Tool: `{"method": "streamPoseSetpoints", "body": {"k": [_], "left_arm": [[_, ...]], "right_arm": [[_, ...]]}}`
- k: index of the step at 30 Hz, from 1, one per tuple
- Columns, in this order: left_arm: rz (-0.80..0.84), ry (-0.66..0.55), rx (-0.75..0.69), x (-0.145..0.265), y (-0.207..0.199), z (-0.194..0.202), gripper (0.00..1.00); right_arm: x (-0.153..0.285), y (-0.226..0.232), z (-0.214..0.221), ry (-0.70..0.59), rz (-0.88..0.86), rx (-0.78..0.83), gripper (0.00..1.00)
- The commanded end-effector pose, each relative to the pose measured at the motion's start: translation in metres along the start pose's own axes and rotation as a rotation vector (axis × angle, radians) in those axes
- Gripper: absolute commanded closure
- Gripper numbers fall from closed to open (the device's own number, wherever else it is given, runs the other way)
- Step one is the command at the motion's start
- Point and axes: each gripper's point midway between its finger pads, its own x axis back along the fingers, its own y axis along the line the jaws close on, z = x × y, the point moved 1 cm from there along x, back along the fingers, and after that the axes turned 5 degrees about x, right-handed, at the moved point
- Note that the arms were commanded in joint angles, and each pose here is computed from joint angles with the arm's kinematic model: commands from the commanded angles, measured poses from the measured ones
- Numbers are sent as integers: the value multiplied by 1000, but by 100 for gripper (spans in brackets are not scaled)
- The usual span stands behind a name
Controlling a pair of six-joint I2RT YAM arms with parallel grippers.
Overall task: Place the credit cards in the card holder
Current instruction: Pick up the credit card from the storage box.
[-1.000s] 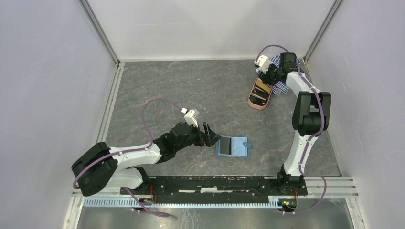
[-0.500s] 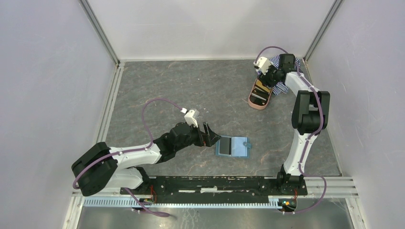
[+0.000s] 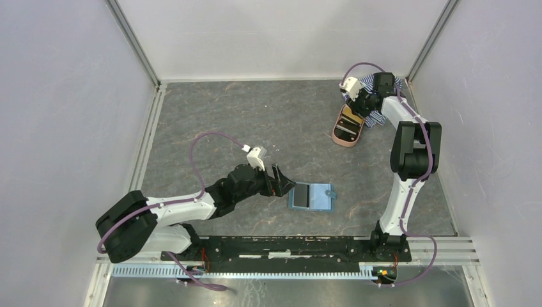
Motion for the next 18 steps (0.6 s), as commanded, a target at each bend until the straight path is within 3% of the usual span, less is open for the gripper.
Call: {"method": "streamPoseSetpoints", "body": {"k": [1, 18], "left_arm": [[38, -29, 34, 1, -12, -10, 0], [37, -31, 34, 1, -12, -10, 0]], "right_arm": [[20, -27, -22, -55, 78, 40, 64], [28, -23, -29, -94, 59, 38, 86]]}}
